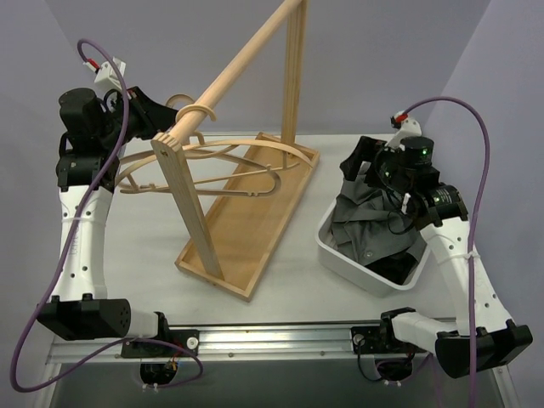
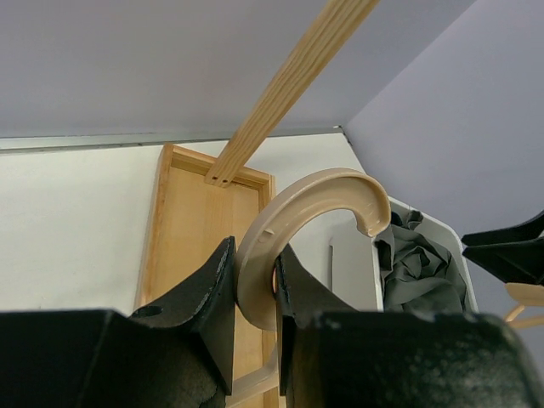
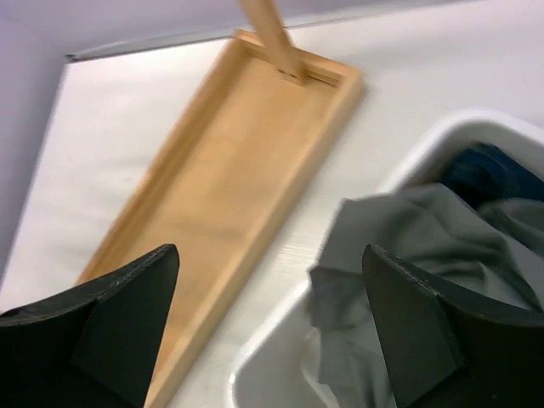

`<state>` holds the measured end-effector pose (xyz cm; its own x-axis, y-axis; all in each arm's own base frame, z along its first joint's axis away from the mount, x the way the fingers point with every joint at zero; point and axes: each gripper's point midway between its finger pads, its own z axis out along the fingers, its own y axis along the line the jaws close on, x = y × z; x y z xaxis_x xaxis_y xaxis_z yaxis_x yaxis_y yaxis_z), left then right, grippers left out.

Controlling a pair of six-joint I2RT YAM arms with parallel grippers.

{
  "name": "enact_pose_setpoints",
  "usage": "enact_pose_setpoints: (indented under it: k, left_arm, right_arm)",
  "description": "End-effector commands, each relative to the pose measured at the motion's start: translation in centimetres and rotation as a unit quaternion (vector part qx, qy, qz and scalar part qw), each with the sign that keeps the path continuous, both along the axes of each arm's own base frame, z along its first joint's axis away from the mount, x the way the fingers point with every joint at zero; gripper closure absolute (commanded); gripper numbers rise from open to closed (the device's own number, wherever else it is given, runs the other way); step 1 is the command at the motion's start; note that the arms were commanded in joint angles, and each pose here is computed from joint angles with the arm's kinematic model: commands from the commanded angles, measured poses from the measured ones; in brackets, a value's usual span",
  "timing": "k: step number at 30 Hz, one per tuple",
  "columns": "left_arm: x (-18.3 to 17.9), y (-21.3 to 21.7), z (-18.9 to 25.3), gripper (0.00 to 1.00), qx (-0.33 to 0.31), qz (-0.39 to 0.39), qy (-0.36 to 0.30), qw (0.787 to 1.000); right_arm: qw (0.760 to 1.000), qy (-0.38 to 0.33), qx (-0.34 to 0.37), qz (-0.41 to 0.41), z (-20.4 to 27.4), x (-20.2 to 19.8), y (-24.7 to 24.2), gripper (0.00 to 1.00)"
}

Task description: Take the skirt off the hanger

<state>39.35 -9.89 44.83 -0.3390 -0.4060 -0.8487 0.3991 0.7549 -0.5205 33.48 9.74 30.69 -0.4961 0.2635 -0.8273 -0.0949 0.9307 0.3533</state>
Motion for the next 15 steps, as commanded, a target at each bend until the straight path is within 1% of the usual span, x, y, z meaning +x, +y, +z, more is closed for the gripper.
enact_pose_setpoints:
  k: [1, 3, 4, 6, 7, 10, 12, 13, 15]
  left_arm:
    - [-0.4, -1.1, 2.2, 0.98, -0.008, -0.030, -0.027, 0.999]
    - [-0.1, -1.6, 2.0, 0.98, -0.009, -0.036, -0.023, 0.999]
    - [0.1, -1.6, 1.9, 0.98, -0.009, -0.034, -0.024, 0.999]
    - [0.7, -1.4, 1.7, 0.98, -0.009, -0.028, -0.021, 0.999]
    - [0.6, -2.8, 1.7, 0.98, -0.010, -0.045, -0.023, 0.999]
    - [1.2, -3.2, 1.3, 0.98, -0.012, -0.049, -0.017, 0.999]
    - [1.6, -3.4, 1.4, 0.98, -0.015, -0.046, -0.017, 0.999]
    - [1.7, -3.5, 1.4, 0.98, -0.015, -0.047, -0.017, 0.999]
    - [2.1, -3.8, 1.2, 0.98, -0.014, -0.049, -0.013, 0.999]
  right_arm:
    - [0.988, -0.080, 0.039, 0.129, 4.9, 0.7, 4.2, 0.16]
    - [0.980, -0.082, 0.059, 0.172, 5.1, 0.9, 5.8, 0.19]
    - [0.970, -0.092, 0.080, 0.212, 5.6, 0.8, 7.2, 0.20]
    - [0.960, -0.089, 0.107, 0.242, 5.4, 0.6, 8.4, 0.23]
    - [0.952, -0.103, 0.119, 0.263, 6.0, 0.5, 9.0, 0.24]
    - [0.937, -0.106, 0.152, 0.297, 5.9, 0.9, 10.5, 0.29]
    - [0.920, -0.096, 0.180, 0.335, 6.0, 0.0, 11.7, 0.32]
    - [0.913, -0.109, 0.185, 0.348, 6.3, -0.1, 12.1, 0.33]
    - [0.904, -0.108, 0.192, 0.367, 6.4, -0.7, 12.9, 0.33]
